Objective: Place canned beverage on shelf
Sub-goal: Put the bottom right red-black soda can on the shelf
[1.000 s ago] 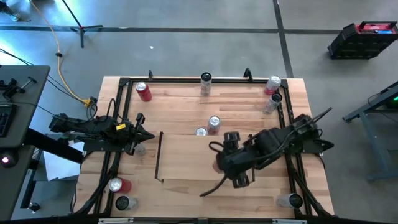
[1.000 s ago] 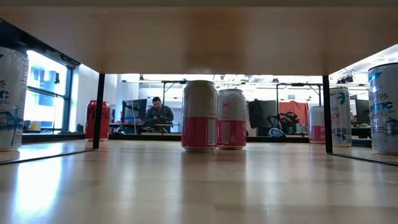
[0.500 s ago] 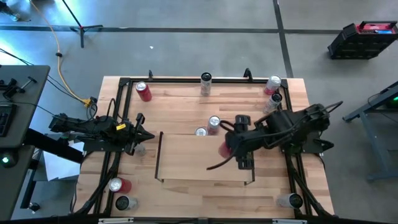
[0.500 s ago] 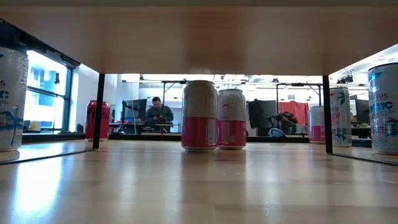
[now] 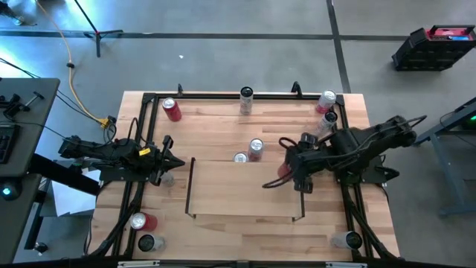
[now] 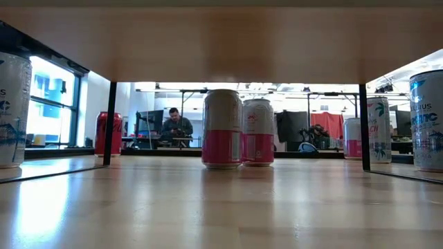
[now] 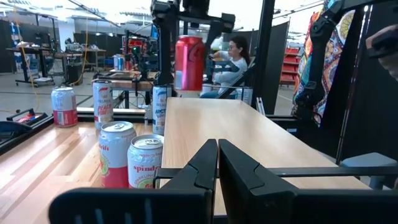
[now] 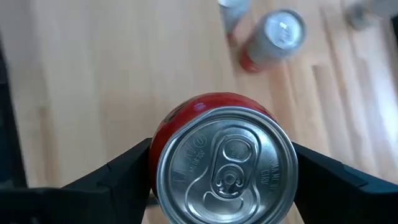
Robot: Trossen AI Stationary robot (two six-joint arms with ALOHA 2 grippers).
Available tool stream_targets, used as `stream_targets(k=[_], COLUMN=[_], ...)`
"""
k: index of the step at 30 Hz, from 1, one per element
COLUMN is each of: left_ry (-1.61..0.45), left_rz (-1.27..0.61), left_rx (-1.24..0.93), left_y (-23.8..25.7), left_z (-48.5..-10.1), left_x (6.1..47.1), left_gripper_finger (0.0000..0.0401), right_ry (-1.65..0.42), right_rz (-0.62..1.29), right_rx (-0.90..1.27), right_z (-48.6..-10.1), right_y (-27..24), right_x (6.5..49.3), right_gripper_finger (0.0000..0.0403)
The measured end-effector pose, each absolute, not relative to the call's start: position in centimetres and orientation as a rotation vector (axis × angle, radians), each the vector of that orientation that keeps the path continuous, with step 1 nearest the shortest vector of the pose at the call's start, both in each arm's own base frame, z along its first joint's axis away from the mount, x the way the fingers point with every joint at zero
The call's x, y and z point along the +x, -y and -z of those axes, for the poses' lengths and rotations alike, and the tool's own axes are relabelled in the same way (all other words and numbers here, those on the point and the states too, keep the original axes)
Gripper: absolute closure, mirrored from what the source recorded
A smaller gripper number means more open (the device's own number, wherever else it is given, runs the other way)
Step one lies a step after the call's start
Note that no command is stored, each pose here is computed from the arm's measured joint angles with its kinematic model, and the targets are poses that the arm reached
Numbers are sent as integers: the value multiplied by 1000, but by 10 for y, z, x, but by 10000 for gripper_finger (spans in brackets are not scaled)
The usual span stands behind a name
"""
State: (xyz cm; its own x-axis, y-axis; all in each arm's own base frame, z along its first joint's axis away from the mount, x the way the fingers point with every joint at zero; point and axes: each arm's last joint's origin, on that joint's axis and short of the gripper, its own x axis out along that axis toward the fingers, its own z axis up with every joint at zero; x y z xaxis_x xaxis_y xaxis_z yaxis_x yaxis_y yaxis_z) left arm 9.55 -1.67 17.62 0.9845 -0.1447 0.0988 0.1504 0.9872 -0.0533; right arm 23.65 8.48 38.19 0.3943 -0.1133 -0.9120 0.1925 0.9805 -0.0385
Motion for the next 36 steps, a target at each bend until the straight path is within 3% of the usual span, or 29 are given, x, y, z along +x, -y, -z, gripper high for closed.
stream_targets(k=[36], left_ry=[95], left_rz=[149], left_rx=[-61], left_y=[17], left_z=[-176], left_x=[96], left_gripper_finger=[396], right_ry=[-1198], right_rz=[205], right_rx=[120], right_z=[-367], right_y=[-72], right_x=[252], right_gripper_finger=[95])
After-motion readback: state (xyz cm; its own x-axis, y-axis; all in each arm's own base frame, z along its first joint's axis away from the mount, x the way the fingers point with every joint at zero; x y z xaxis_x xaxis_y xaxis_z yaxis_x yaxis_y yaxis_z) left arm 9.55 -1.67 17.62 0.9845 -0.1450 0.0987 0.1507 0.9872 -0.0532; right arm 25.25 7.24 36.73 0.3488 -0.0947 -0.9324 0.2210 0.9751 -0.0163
